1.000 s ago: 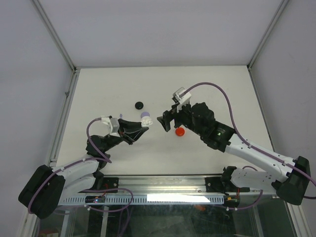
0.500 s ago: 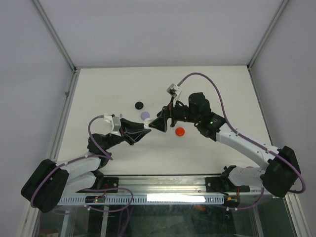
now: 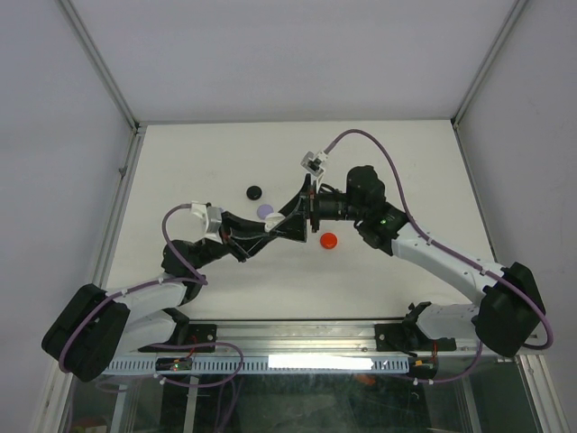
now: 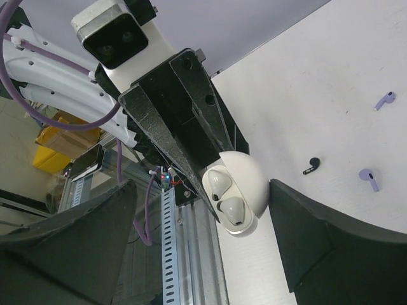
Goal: Insert the wireless bluetooth earbuds into the charging case
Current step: Close the charging case.
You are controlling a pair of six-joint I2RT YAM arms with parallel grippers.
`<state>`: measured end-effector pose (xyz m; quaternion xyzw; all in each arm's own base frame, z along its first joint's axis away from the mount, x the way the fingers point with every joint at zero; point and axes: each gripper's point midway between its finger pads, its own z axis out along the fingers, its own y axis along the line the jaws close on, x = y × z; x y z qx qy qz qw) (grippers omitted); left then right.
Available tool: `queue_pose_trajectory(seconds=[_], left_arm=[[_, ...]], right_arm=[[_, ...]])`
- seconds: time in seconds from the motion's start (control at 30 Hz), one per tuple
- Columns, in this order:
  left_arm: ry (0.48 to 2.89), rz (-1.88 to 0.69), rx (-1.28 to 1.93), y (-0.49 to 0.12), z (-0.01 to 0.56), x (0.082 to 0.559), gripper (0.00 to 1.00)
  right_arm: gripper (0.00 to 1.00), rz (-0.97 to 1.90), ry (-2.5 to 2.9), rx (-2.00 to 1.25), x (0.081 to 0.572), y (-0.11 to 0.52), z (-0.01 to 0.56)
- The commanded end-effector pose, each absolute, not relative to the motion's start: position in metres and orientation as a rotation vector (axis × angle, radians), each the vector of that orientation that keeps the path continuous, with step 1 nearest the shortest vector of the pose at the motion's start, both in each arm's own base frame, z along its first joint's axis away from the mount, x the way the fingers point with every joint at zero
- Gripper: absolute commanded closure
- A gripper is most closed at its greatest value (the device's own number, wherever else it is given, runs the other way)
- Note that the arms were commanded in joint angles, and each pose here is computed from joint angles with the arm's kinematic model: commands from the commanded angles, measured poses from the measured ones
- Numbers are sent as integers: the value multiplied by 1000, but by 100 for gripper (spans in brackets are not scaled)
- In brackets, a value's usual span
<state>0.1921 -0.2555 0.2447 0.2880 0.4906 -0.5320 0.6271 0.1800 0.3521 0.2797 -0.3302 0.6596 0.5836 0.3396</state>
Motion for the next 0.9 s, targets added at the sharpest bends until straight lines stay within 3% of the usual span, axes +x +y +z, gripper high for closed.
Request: queue_pose_trajectory(seconds=[0.0,0.47,0.87], left_arm=[[1120,-1250,646,-259,255,194,100],[1308,-1279,562,-266,238,214,100],[1824,-1416,353,-295,168,239,100]], right_arm=[[15,1582,1569,-939,163,351,310],[15,1378,1603,-869,182,336,300],[14,830,1768,-427,243,261,263]])
